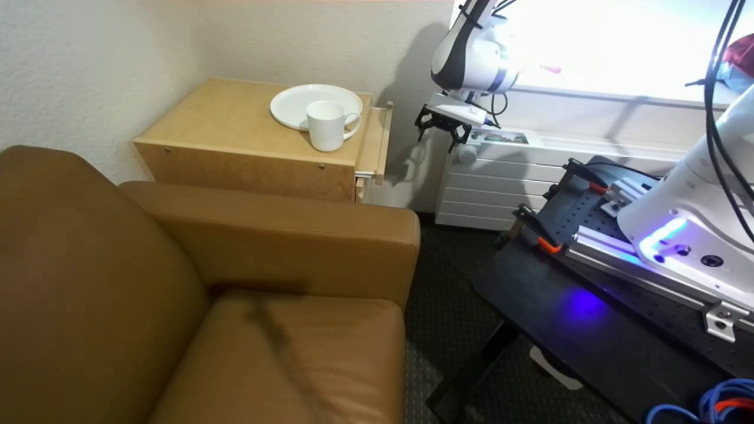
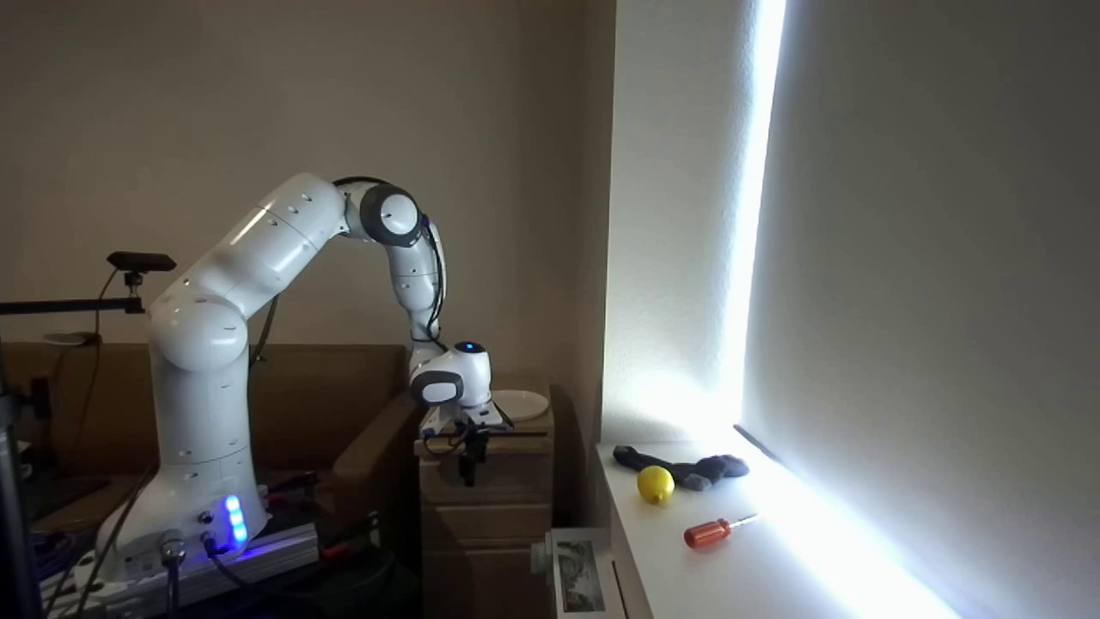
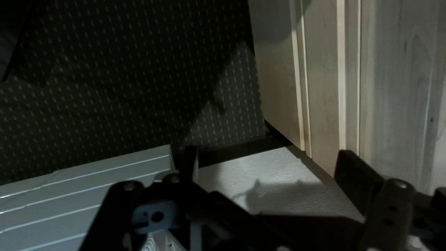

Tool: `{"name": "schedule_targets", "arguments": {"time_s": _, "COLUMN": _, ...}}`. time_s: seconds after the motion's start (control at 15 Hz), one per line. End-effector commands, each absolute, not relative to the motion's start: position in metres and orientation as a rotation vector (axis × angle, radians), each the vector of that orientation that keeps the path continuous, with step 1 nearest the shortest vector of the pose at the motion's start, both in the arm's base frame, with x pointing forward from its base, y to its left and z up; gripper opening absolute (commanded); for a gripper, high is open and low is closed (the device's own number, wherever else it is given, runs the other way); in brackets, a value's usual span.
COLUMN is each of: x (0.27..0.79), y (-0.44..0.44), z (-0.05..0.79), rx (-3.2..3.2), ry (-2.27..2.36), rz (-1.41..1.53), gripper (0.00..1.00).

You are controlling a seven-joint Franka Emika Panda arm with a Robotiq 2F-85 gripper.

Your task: Close the open drawer

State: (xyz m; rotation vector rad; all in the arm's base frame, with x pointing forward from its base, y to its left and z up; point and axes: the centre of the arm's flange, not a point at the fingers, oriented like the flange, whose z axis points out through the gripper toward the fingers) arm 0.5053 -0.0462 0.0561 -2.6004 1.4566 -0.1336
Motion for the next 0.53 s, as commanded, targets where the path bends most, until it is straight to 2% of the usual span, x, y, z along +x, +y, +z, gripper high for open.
{"name": "schedule_targets", "arguments": {"time_s": 0.0, "x": 0.514, "y": -0.029, "z": 0.039, "rx": -2.600, "ry": 1.438, "rz": -0.145, "gripper": 1.00}}
{"name": "schedule_targets", "arguments": {"time_s": 0.47, "x": 0.544, "y": 0.000, "z": 0.005, "rx": -2.471, "ry": 1.498, "rz": -0.118, "gripper": 1.00}}
